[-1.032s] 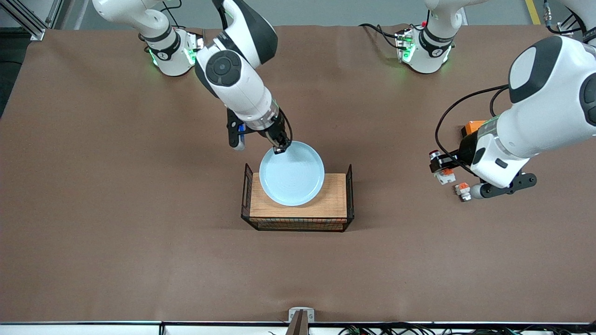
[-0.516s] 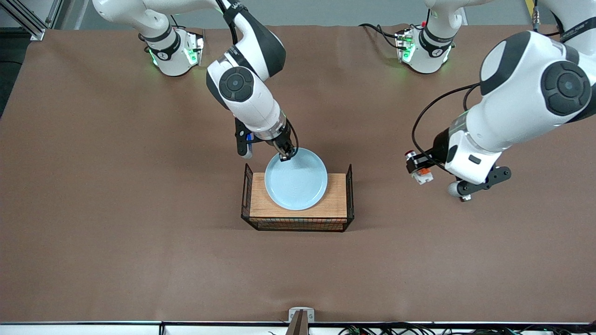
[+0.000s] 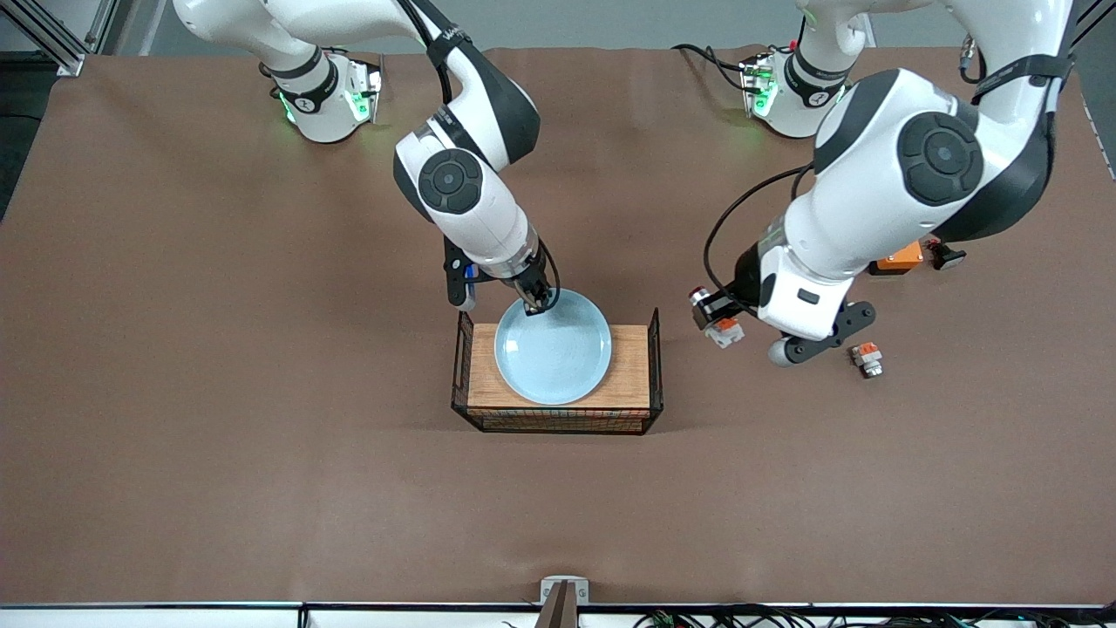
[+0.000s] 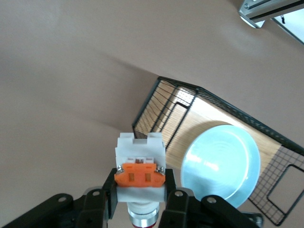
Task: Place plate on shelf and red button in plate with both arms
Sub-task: 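Release the plate with the right gripper while the left gripper carries the button over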
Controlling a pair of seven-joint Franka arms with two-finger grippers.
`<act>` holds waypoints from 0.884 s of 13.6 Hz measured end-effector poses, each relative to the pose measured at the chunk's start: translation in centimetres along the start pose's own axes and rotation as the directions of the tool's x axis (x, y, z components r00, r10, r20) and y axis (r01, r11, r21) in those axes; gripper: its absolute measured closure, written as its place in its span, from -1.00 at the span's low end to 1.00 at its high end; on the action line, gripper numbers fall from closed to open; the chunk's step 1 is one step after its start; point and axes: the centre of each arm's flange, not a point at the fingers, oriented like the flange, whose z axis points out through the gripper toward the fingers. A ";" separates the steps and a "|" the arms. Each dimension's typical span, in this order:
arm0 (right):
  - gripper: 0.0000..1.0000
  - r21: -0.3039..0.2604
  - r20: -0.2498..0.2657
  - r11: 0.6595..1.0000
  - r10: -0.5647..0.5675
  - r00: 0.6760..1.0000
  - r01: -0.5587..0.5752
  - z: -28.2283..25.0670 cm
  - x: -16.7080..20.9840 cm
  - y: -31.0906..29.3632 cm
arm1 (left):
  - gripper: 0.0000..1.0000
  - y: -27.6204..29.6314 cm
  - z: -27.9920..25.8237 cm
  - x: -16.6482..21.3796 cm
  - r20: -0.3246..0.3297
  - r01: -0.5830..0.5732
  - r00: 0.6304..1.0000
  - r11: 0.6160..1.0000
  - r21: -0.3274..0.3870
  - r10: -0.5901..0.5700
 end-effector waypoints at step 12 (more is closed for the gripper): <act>-1.00 -0.110 -0.029 0.991 -0.084 0.996 0.081 -13.1 0.9 0.5 | 0.18 7.3 7.7 -4.1 0.039 0.228 0.974 0.957 -0.181 -0.225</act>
